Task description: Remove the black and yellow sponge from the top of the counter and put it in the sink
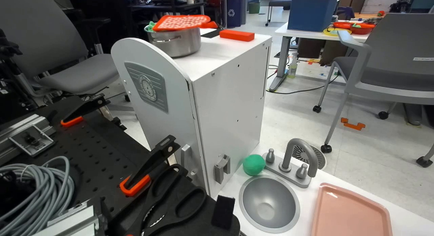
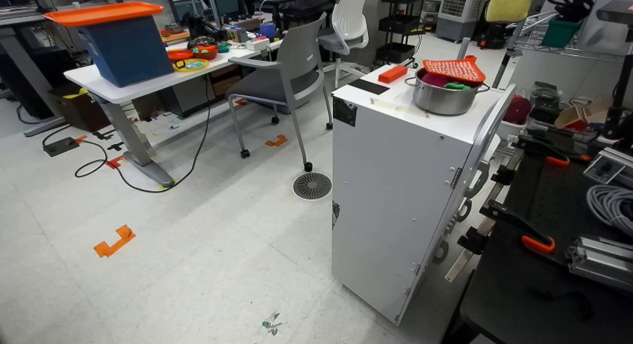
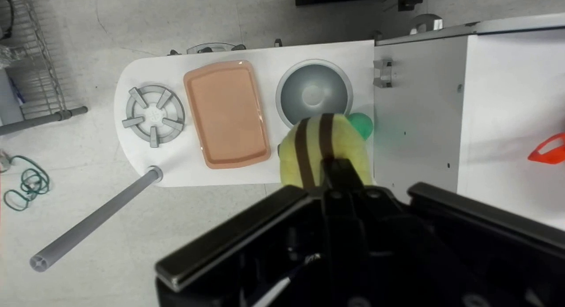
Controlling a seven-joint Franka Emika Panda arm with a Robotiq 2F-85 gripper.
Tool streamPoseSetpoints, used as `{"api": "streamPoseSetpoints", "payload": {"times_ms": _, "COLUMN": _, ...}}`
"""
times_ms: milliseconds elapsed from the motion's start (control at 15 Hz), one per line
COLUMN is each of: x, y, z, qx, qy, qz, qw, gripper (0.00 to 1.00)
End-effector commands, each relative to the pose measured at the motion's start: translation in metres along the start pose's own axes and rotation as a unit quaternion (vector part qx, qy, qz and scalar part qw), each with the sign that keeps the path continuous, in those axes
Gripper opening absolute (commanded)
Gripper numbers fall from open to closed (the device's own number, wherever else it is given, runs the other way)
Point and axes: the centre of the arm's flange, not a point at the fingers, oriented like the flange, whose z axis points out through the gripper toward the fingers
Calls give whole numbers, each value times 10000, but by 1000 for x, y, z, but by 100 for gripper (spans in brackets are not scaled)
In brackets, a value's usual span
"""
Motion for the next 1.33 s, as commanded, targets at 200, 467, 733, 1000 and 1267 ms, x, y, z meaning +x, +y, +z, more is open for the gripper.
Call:
{"api": "streamPoseSetpoints", "payload": {"times_ms": 200, "x": 10, "y": 4, "z": 0, "qx": -246, "qy": 66, "qz": 185, "qw": 9995, "gripper": 0}}
{"api": "streamPoseSetpoints", "payload": {"times_ms": 467, "x": 11, "y": 7, "z": -1, "qx": -221, "qy": 103, "qz": 292, "qw": 9993, "gripper": 40}}
{"api": "streamPoseSetpoints", "payload": {"times_ms": 733, "x": 10, "y": 6, "z": -2, "qx": -219, "qy": 145, "qz": 296, "qw": 9992, "gripper": 70}}
{"api": "streamPoseSetpoints", "payload": {"times_ms": 1000, "x": 8, "y": 3, "z": -4, "qx": -209, "qy": 188, "qz": 255, "qw": 9993, "gripper": 98}}
{"api": "streamPoseSetpoints", "payload": {"times_ms": 1267, "x": 8, "y": -2, "z": -7, "qx": -215, "qy": 258, "qz": 184, "qw": 9993, "gripper": 100}}
